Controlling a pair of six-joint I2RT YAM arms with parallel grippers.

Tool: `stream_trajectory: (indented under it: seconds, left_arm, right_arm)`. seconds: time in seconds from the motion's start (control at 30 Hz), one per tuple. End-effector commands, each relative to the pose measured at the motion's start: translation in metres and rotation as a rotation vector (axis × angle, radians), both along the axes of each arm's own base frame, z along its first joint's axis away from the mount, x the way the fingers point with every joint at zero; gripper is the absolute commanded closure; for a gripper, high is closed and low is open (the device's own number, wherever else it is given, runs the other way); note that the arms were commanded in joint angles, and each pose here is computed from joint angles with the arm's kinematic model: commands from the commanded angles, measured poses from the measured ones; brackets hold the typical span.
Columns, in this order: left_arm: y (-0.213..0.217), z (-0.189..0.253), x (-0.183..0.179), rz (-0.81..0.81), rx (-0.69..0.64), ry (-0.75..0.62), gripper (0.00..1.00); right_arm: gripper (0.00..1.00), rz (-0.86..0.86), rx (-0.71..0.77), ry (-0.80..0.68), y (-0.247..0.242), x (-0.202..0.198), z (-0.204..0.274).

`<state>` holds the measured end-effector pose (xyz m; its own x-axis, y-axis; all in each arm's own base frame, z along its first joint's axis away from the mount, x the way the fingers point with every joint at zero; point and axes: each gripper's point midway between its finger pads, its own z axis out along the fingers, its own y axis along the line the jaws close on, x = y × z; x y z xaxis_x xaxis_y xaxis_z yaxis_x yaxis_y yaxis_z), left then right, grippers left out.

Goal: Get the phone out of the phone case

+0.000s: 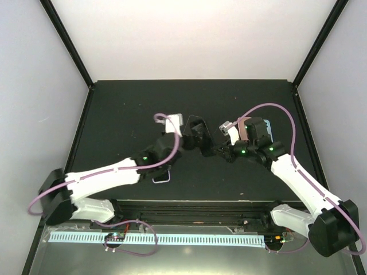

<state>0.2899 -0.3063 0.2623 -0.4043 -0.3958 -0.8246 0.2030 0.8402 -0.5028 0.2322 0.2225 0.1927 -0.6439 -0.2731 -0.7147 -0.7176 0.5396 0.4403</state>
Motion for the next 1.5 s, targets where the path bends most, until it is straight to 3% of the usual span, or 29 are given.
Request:
stream_trajectory:
  seconds: [0.0,0.17,0.37,0.63,1.03,1.23,1.47]
  left_arm:
    - [0.022,0.034,-0.024,-0.279,-0.07,-0.163,0.01]
    - [0.048,0.043,-0.072,-0.503,-0.092,-0.316,0.02]
    - [0.059,0.049,-0.115,-0.644,-0.139,-0.467,0.14]
    - [0.039,0.053,-0.137,-0.819,-0.261,-0.479,0.16]
    - [0.003,0.074,-0.134,-0.958,-0.394,-0.486,0.45]
    - [-0.006,0.08,-0.135,-1.002,-0.414,-0.498,0.67]
    - [-0.006,0.076,-0.135,-1.005,-0.442,-0.497,0.81]
  right_arm:
    - [0.99,0.091,0.051,-0.147,0.003,-0.011,0.04]
    - [0.99,0.249,0.102,-0.177,0.005,-0.047,0.053]
    - [0.99,0.419,0.25,-0.155,0.009,-0.09,0.078]
    - [0.99,0.476,0.289,-0.142,0.009,-0.104,0.088]
    - [0.99,0.457,0.282,-0.122,0.007,-0.105,0.079]
    - [0.99,0.448,0.292,-0.123,0.008,-0.104,0.079]
    - [0.99,0.44,0.302,-0.114,0.009,-0.102,0.079]
